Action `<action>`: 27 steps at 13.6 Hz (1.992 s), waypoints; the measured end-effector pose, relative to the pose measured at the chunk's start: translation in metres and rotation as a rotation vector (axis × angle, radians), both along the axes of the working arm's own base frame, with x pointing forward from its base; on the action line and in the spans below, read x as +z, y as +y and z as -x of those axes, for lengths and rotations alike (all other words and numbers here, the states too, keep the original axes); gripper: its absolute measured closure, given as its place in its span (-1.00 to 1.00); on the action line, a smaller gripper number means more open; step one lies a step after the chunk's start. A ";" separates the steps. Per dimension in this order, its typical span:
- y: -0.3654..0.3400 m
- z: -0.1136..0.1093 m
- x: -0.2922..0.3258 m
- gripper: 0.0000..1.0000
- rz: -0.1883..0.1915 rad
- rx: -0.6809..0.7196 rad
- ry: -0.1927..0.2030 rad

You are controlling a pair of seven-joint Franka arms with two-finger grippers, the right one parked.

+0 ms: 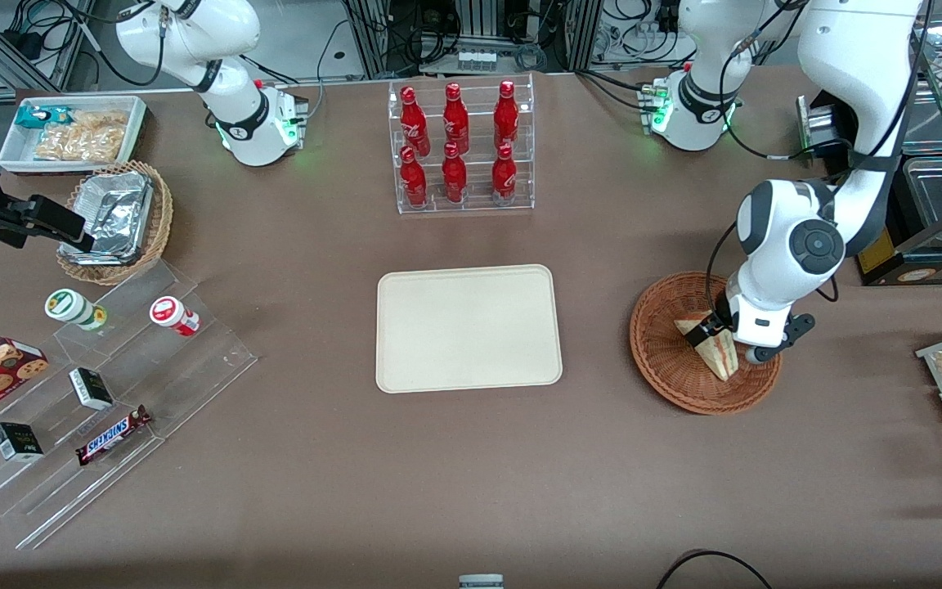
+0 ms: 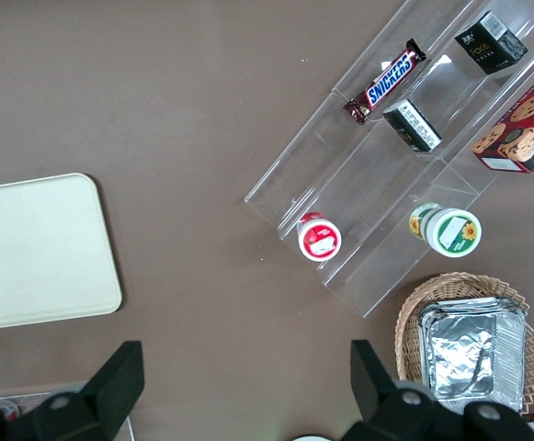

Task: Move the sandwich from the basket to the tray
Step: 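Close the left gripper on the sandwich's wrapped edge, then lift the sandwich and carry it over the cream tray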

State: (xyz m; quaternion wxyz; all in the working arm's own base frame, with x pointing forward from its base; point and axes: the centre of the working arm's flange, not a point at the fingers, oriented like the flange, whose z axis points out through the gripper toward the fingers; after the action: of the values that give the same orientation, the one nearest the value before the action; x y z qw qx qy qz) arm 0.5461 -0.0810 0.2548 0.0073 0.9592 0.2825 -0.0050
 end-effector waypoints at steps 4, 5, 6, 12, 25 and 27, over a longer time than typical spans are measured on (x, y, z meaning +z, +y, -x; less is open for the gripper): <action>0.000 0.001 -0.009 -0.68 -0.001 0.005 0.016; 0.000 0.001 -0.009 -0.43 -0.001 0.005 0.018; 0.001 0.002 -0.009 -0.22 -0.002 0.005 0.024; 0.001 -0.018 0.057 0.57 -0.022 -0.038 0.129; -0.246 -0.022 0.082 0.70 -0.024 -0.386 0.176; -0.285 -0.017 0.073 0.70 -0.021 -0.393 0.170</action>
State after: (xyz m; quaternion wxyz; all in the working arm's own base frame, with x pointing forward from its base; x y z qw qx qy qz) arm 0.5635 -0.3657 0.3279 -0.0278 0.9920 0.0894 -0.0843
